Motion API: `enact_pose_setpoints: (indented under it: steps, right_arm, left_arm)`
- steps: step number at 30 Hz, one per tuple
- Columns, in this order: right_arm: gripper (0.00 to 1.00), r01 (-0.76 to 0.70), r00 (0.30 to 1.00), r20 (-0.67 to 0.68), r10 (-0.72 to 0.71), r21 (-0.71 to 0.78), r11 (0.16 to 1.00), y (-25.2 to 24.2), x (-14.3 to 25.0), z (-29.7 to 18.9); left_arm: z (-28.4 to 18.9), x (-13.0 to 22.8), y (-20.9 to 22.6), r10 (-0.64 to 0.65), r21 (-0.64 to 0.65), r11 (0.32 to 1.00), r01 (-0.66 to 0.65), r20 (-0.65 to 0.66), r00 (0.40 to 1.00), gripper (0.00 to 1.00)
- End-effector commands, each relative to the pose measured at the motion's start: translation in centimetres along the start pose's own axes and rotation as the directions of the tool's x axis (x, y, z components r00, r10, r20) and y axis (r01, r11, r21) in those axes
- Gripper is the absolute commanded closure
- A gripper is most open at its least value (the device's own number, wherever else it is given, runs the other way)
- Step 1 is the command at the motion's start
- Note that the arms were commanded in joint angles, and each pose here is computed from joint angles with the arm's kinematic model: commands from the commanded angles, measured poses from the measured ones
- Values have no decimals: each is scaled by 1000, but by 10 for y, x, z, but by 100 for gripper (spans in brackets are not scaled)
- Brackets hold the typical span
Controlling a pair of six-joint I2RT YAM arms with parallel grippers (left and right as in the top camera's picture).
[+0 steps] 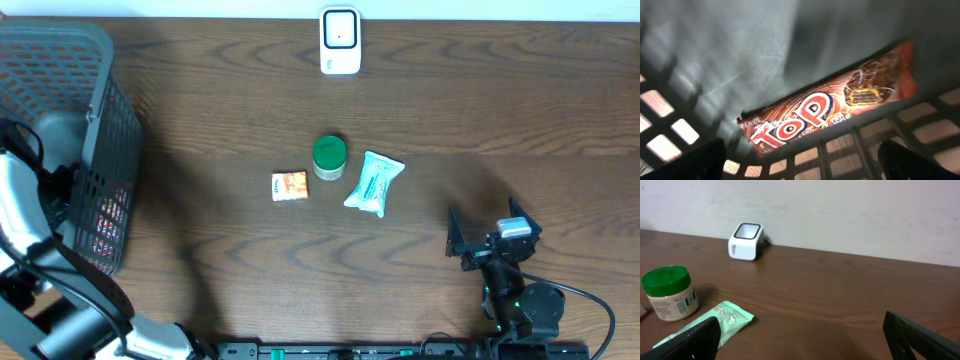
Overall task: Scan the item barcode
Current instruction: 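Move the left gripper back into the basket over the Top chocolate bar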
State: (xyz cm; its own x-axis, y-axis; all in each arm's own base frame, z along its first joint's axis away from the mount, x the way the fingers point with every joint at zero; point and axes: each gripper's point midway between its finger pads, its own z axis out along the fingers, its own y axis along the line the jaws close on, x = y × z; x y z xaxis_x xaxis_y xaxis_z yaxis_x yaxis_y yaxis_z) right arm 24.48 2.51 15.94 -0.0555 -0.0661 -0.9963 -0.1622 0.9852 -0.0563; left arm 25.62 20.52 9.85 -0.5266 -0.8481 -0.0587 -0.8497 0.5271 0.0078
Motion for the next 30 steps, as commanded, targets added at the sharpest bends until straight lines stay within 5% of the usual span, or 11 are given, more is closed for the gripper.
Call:
enact_pose_setpoints:
  steps: [1, 23, 30]
  right_arm:
    - [1, -12, 1000, -3, 12, -11, 1000, 3, 1, 0]
    - [1, -12, 1000, -3, 12, -11, 1000, 3, 1, 0]
    - [1, -12, 1000, -3, 12, -11, 1000, 3, 1, 0]
  left_arm:
    - [20, 7, -2, 30, -12, 999, -31, -81, 996, 2]
    - [78, 23, 11, 159, -89, 978, -190, -277, 948, 2]
    - [78, 17, 27, -51, -195, 981, 5, -232, 971, 2]
